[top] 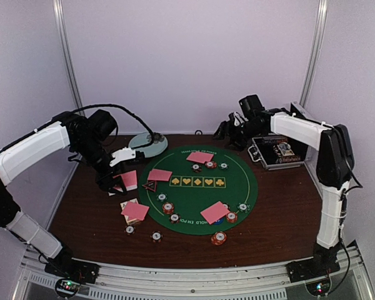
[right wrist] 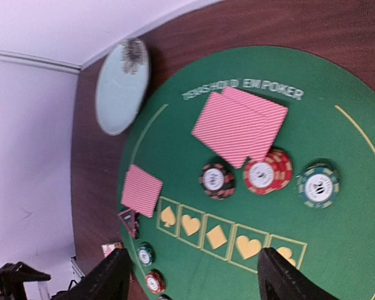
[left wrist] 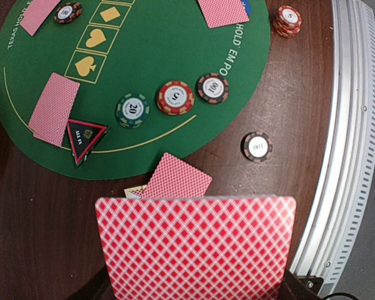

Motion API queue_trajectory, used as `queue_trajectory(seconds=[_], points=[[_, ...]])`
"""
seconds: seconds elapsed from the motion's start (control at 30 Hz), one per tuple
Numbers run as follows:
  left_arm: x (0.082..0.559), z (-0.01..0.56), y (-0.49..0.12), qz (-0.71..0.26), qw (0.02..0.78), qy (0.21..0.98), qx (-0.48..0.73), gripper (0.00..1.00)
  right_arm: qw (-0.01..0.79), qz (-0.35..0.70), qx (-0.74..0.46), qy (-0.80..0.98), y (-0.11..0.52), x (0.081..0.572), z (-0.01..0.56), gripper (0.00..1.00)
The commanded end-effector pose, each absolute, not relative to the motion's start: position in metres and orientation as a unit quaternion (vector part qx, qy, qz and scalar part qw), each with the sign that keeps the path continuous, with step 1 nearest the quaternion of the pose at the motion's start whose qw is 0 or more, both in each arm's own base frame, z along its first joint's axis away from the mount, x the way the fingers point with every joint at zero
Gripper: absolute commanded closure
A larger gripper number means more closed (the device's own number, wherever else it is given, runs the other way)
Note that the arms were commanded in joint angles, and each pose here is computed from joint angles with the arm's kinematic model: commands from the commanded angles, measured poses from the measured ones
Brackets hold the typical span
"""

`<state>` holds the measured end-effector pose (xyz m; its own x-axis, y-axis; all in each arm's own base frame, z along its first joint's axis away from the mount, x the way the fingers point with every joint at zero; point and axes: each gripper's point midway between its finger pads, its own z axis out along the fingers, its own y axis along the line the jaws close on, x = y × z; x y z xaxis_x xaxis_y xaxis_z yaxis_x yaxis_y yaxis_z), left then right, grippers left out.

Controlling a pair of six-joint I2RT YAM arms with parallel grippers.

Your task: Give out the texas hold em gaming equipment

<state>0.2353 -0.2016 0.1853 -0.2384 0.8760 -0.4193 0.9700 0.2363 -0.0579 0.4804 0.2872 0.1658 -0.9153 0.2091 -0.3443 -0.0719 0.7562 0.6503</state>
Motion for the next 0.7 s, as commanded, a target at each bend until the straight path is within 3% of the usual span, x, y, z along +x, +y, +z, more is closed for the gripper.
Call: queue_trajectory(seconds=[0.0,0.1,0.3,0.67], points=[[0.237,0.200,-0.205,-0.160,0.175,0.763,0.601,1.00,0.226,0.405,-0.014,0.886,0.334,0.424,0.202,0.22],[0.239,0.200,-0.205,-0.158,0.175,0.764,0.601,1.00,0.210,0.442,-0.042,0.871,0.366,0.378,0.209,0.15],[0.242,0.201,-0.206,-0.157,0.178,0.769,0.593,1.00,0.184,0.519,-0.089,0.830,0.430,0.299,0.234,0.11],[0.246,0.202,-0.210,-0.162,0.181,0.773,0.585,1.00,0.138,0.562,-0.140,0.804,0.516,0.239,0.231,0.12]])
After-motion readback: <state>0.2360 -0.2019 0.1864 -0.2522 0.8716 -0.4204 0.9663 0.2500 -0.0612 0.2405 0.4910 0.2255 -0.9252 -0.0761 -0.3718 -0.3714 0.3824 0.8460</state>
